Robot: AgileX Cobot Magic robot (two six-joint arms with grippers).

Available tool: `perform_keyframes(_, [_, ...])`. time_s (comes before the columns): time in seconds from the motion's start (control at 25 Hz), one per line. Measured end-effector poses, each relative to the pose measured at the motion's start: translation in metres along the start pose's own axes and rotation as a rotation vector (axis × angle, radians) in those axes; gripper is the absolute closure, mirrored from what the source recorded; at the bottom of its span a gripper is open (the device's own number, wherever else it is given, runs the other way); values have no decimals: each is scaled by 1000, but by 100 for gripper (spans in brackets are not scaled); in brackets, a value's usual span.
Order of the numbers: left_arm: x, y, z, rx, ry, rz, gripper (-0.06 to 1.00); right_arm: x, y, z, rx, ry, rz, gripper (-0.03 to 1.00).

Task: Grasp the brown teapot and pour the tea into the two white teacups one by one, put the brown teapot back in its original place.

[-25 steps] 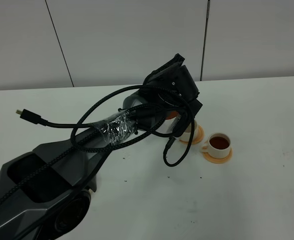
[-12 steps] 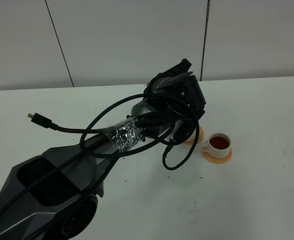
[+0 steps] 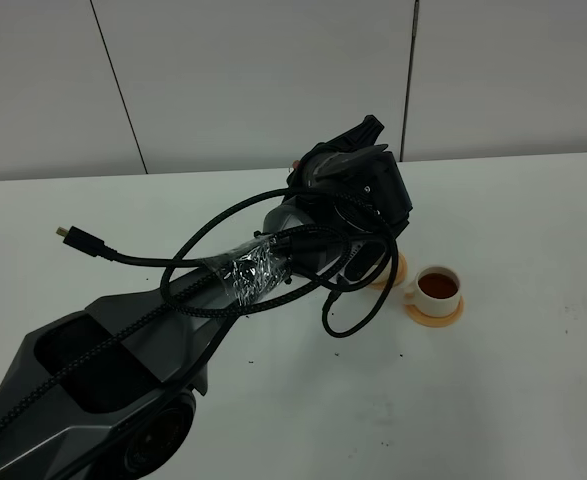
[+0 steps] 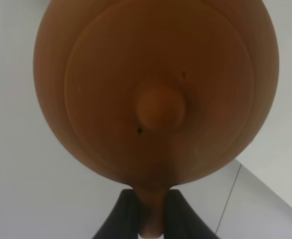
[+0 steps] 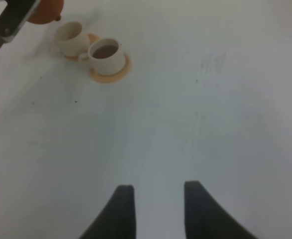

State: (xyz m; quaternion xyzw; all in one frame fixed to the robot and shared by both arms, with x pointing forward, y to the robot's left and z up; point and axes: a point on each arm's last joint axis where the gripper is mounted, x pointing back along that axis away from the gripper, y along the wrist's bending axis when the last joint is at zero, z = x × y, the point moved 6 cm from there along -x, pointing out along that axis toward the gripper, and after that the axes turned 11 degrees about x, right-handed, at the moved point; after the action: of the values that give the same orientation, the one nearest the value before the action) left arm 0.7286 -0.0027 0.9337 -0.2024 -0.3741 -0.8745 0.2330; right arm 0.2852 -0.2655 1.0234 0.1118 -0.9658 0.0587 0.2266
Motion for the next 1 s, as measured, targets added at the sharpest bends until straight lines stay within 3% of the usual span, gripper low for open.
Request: perform_keyframes(1.0, [8, 9, -4, -73, 21, -53, 78, 0, 0, 0, 0, 0, 0, 73])
